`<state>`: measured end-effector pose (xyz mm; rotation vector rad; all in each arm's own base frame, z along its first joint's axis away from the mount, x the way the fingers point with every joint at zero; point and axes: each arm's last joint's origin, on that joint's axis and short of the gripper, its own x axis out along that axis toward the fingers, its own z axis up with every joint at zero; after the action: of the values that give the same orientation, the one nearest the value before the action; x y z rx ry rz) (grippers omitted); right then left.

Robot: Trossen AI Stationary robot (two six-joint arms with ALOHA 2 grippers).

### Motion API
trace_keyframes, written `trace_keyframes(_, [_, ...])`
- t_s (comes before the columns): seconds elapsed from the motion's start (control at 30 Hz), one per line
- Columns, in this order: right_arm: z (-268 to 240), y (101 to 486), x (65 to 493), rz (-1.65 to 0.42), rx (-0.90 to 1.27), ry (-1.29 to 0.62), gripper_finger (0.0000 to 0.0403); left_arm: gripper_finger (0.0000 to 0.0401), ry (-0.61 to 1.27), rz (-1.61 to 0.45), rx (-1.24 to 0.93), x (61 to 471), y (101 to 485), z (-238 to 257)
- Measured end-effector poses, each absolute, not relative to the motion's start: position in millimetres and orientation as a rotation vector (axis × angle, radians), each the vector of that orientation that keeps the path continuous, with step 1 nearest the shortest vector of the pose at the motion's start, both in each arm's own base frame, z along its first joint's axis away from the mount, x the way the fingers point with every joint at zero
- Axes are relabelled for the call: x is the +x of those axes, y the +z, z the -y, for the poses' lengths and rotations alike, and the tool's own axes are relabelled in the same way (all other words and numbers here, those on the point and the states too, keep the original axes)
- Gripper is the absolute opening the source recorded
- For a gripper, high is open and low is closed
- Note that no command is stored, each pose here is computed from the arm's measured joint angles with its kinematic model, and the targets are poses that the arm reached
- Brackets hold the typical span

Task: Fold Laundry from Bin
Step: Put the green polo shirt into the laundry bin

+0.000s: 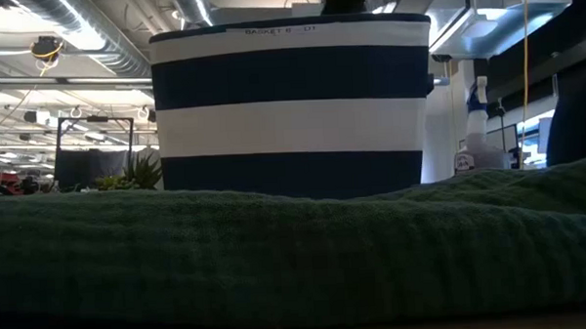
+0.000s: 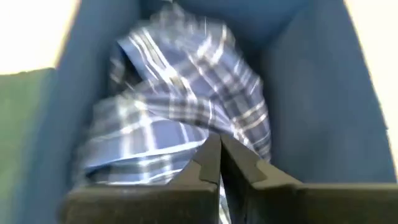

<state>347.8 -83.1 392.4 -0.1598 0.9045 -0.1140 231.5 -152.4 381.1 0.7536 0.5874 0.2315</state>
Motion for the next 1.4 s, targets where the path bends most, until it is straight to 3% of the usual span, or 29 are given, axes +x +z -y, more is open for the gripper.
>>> trace_keyframes(0.2, [54.1, 455.5, 312.7, -0.810, -0.199, -0.146, 0.0048, 0.0006, 0.242, -0.585, 0.755, 231.4, 381.3, 152.2])
trace_keyframes(0.43, [-22.3, 467.1, 279.3, -0.855, -0.250, -0.033, 0.0050, 0.0001, 0.124, -0.625, 0.627, 236.1, 372.6, 159.7])
trace_keyframes(0.67, [-105.3, 417.5, 266.9, -0.991, -0.401, -0.056, 0.0027, 0.0002, 0.062, -0.788, 0.692, 262.1, 325.0, 185.6])
trace_keyframes(0.87, [-151.2, 349.4, 253.0, -1.121, -0.445, -0.069, 0.0026, 0.0002, 0.043, -0.893, 0.691, 282.1, 284.3, 203.3])
trace_keyframes(0.97, [-173.3, 318.1, 241.7, -1.073, -0.503, -0.122, 0.0026, 0.0006, 0.037, -0.929, 0.661, 288.8, 268.8, 209.6])
trace_keyframes(1.23, [-208.7, 237.2, 216.4, -0.943, -0.520, -0.069, 0.0026, 0.0060, 0.009, -0.960, 0.604, 298.0, 230.7, 235.8])
trace_keyframes(1.4, [-210.9, 217.6, 215.7, -0.983, -0.425, 0.028, 0.0028, 0.0100, 0.001, -0.951, 0.603, 299.5, 228.2, 238.6])
